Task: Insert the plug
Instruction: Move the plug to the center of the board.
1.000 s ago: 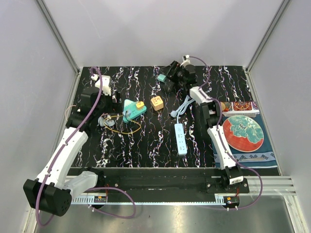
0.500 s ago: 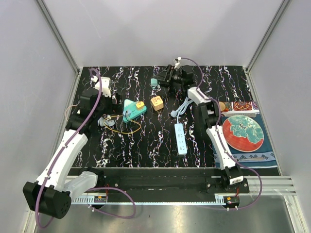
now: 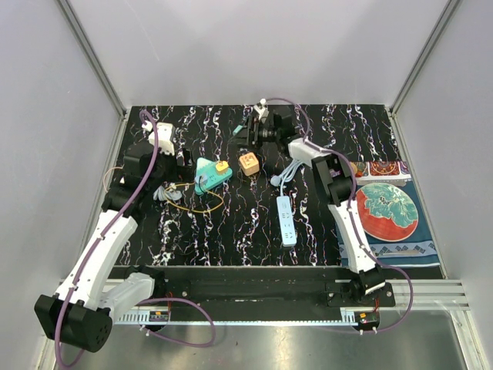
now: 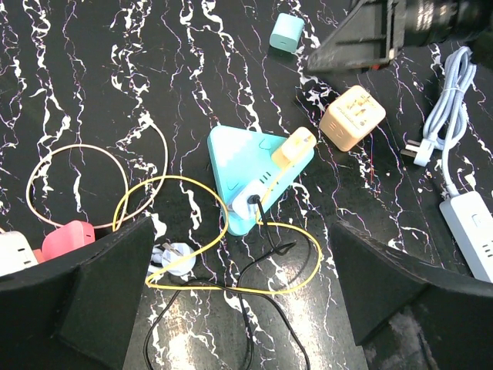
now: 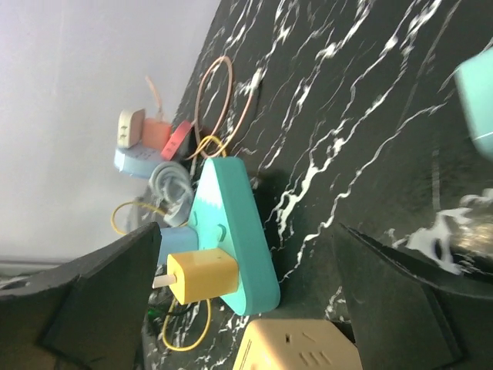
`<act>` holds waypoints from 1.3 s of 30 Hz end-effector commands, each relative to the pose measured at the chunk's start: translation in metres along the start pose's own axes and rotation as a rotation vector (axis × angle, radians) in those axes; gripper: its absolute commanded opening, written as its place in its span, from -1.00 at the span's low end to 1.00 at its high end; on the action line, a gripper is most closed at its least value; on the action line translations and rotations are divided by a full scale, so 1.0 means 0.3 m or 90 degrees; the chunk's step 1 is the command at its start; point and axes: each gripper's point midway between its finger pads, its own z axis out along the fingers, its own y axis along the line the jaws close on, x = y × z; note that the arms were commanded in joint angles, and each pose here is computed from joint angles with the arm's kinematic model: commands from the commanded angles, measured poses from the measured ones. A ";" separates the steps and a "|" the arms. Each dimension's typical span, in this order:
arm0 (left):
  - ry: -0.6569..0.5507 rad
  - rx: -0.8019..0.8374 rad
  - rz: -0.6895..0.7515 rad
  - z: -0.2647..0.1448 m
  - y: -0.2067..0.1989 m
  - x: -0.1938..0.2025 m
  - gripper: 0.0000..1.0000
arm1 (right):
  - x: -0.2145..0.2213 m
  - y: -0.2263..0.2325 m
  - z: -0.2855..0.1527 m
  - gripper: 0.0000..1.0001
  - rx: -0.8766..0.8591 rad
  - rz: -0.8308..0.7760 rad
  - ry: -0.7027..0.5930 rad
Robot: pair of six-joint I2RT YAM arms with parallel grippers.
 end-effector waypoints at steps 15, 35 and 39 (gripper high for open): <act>-0.043 0.002 0.011 -0.016 0.000 -0.057 0.98 | -0.423 -0.134 -0.035 0.98 0.121 -0.160 -0.300; -0.042 0.014 0.008 -0.022 -0.010 -0.051 0.98 | -0.361 -0.164 0.070 0.99 0.125 -0.087 -0.255; -0.043 0.017 0.003 -0.028 -0.014 -0.046 0.98 | -0.338 -0.173 0.085 0.99 0.132 -0.063 -0.246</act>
